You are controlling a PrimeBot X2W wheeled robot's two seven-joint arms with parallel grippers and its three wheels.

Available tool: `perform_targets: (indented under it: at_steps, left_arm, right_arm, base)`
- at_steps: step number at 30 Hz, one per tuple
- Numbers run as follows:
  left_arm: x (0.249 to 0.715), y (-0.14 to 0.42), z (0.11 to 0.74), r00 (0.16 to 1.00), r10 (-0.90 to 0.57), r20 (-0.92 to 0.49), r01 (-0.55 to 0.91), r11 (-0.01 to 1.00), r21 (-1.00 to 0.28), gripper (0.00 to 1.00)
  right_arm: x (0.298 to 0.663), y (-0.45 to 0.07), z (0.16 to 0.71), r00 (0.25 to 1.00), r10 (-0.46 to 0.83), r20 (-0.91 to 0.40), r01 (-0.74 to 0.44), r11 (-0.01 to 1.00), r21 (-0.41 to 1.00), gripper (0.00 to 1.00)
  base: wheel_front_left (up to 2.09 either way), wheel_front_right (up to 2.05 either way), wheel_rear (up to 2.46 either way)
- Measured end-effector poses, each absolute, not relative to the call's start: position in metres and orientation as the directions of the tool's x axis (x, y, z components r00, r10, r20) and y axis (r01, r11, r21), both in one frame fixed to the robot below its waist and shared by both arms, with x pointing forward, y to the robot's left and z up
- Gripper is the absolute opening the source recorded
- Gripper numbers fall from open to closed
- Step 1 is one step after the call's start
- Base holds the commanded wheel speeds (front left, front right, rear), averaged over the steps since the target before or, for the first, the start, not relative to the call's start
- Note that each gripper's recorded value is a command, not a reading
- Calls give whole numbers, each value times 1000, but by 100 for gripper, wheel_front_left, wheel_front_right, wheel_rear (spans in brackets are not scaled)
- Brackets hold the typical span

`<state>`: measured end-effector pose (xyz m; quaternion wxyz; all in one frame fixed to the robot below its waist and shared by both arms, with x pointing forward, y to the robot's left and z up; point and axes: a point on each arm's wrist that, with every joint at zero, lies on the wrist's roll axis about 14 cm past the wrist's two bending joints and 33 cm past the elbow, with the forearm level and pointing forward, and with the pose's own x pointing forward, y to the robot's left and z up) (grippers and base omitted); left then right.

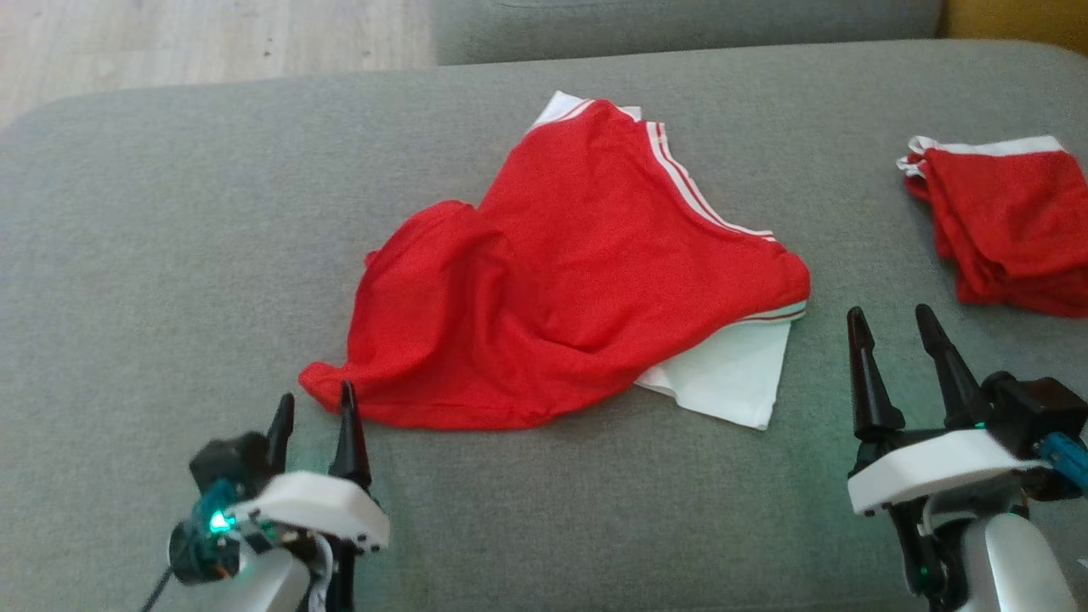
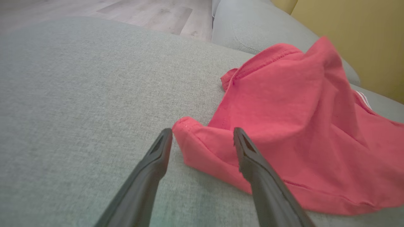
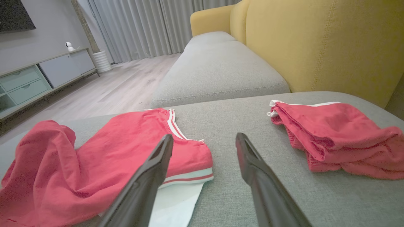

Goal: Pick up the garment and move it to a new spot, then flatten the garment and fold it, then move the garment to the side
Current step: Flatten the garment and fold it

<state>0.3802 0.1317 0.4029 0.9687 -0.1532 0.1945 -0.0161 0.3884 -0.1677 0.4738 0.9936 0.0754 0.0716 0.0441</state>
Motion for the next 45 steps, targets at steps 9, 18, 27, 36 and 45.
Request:
perform_targets:
  at_steps: [9,18,27,36,45]
  left_arm:
    - [400,125,382,887,-97,-452,-65,941,-331,100]
    - [396,133,366,859,-50,-510,-132,940,-315,89]
    - [403,139,384,902,-29,-431,-130,933,-337,0]
    - [354,167,366,881,58,-470,-242,908,-341,65]
    - [366,178,412,951,69,-302,-175,924,-340,100]
  right_arm:
    - [385,-182,465,984,57,-167,-33,989,141,100]
    - [387,-182,463,983,58,-173,-33,989,142,100]
    - [390,-176,466,984,76,-163,-53,988,145,100]
    - [392,-167,471,984,101,-145,-79,986,149,100]
    - [385,-165,483,988,105,-116,-87,985,150,100]
  base:
    - [0,0,0]
    - [0,0,0]
    - [0,0,0]
    - [0,0,0]
    - [0,0,0]
